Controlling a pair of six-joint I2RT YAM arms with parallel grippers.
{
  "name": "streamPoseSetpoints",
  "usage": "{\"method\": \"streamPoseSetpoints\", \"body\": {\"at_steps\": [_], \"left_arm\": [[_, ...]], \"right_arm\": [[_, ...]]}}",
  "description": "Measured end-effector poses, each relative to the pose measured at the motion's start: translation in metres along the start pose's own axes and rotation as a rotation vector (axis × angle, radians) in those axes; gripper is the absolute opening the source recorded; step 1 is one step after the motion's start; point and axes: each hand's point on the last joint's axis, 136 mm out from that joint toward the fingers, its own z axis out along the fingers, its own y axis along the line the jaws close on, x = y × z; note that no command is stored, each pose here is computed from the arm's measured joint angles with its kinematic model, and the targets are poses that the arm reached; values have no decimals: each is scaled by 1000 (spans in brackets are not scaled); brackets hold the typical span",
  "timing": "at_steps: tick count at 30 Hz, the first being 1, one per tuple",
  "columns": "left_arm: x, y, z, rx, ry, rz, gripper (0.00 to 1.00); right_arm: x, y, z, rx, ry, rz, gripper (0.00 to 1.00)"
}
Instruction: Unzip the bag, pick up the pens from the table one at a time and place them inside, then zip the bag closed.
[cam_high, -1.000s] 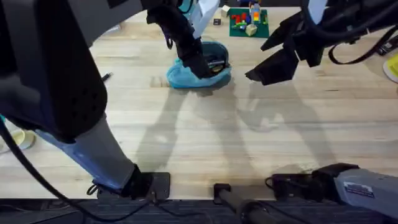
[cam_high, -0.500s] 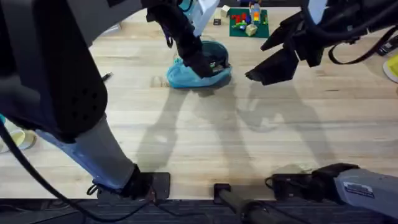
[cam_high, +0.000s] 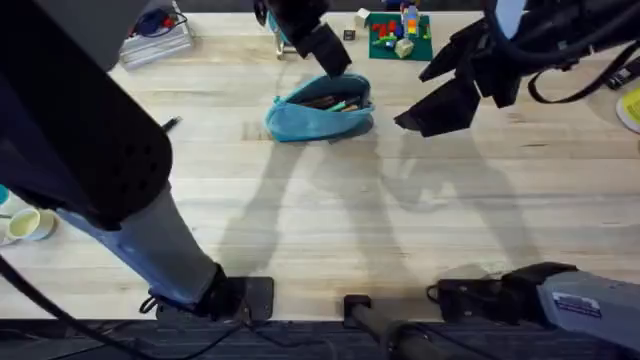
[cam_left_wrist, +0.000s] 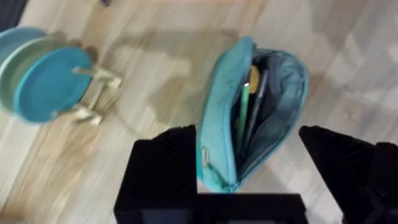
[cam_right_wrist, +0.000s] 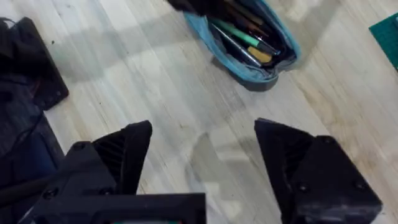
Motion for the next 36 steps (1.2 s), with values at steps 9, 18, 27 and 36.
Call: {"method": "streamPoseSetpoints", "body": {"at_steps": [9,18,27,36], "left_arm": [[17,8,-11,-46,69,-106,995],[38,19,-57,-135,32,-191,995],[93,26,-90,-221,44,-313,995],[162,47,-124,-341,40,-505,995]], "right_arm": [[0,0,0,0,0,0,998],[0,0,0,0,1,0,998],[0,0,0,0,0,0,998],[0,0,0,0,0,0,998]]}}
